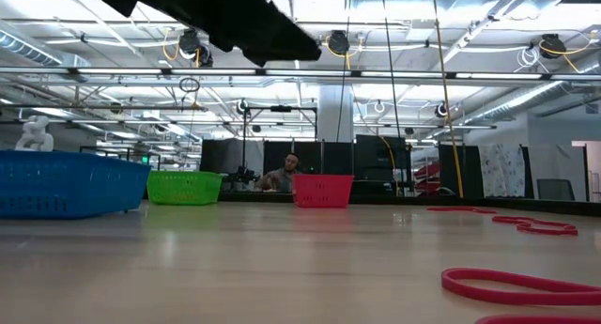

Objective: Sort rubber bands into baskets
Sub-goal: Put the red rubber band into the red bin

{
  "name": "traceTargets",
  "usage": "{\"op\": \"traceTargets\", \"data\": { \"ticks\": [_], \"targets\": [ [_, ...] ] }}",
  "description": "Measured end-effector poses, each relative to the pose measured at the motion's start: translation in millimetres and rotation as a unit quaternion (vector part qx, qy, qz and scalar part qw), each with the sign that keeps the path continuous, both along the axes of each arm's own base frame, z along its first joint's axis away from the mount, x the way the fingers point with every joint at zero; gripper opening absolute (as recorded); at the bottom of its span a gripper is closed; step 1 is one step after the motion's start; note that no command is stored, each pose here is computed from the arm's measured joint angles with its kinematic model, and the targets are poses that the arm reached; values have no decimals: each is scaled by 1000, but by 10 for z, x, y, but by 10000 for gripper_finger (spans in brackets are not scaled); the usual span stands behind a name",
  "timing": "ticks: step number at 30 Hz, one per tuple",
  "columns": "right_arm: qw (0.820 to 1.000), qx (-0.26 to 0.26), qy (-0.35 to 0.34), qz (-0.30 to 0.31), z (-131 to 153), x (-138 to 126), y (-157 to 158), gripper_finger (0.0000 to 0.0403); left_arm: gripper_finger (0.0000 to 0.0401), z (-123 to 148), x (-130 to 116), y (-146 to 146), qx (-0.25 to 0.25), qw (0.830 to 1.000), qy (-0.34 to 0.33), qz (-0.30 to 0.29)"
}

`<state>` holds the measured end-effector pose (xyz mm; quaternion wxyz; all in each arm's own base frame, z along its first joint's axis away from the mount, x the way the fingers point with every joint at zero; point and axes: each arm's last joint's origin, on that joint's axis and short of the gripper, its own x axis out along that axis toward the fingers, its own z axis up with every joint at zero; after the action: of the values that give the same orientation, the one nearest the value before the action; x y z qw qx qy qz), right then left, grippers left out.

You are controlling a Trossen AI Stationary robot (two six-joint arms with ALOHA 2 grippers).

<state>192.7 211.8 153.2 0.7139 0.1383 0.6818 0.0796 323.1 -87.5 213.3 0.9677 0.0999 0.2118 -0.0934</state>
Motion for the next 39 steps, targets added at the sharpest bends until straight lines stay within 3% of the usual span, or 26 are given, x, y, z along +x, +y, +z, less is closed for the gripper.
{"op": "traceTargets", "data": {
  "ticks": [5, 10, 16, 19, 23, 39],
  "targets": [
    [995, -24, -91, 20, 196, 114, -15, 2, 102, -14, 124, 3, -35, 997, -51, -39],
    [973, -79, -215, 31, 407, 267, -59, 1, 102, -184, 313, -7, -106, 982, -104, -118],
    [937, -163, -308, 2, 571, 479, -185, 1, 102, -463, 482, 64, -209, 965, -130, -88],
    [923, -197, -329, -28, 597, 573, -287, 1, 102, -551, 548, 108, -258, 954, -134, -71],
    [915, -223, -336, -33, 607, 681, -425, 0, 102, -648, 608, 145, -287, 949, -117, -55],
    [907, -256, -333, -34, 619, 869, -714, 0, 102, -732, 630, 197, -285, 952, -106, 20]
  ]
}}
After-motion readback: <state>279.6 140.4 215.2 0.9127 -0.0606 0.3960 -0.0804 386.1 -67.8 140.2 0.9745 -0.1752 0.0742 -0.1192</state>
